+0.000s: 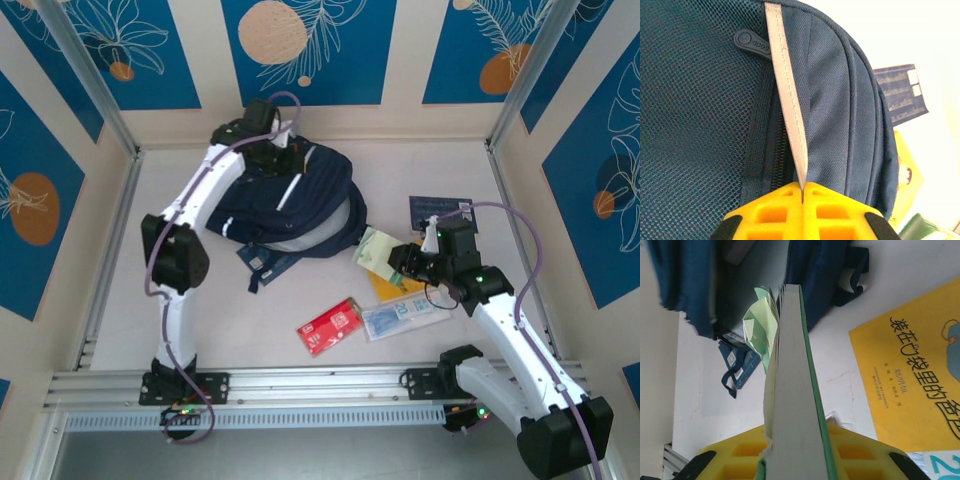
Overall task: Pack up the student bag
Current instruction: Open the student bag at the top-center of the table, then place the pencil case in the student bag.
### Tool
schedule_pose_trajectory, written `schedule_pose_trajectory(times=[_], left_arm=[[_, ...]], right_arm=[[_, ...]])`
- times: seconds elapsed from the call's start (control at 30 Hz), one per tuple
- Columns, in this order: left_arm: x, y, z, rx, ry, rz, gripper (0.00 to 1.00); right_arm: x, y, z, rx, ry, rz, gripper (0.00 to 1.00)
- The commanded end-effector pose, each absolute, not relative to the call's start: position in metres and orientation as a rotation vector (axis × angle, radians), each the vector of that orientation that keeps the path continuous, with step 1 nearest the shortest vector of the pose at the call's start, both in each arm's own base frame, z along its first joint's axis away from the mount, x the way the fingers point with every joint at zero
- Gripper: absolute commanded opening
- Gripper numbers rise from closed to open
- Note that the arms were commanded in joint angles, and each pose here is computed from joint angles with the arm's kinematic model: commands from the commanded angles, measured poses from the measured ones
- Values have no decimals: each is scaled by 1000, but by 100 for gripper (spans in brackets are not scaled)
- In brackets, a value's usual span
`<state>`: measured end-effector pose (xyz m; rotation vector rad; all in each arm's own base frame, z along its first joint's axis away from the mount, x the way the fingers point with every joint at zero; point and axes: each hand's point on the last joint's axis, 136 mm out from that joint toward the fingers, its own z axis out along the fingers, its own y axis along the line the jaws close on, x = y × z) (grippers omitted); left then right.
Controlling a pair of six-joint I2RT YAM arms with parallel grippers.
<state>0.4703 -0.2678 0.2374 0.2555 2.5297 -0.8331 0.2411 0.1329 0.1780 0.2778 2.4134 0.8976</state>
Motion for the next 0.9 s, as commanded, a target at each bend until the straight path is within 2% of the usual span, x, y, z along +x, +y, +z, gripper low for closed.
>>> schedule_pose_trajectory(times=[0.0,0.4,0.87], left_arm=[[453,-255,287,267,2440,-885,0],[435,-248,336,248,2330,-1002,0],[425,-252,359,254,2278,-1070,0]], right_arm=[[255,151,207,247,2313,1054,14],[305,210,222,275,2261,1337,14],[413,297,205,452,2146,1615,13]])
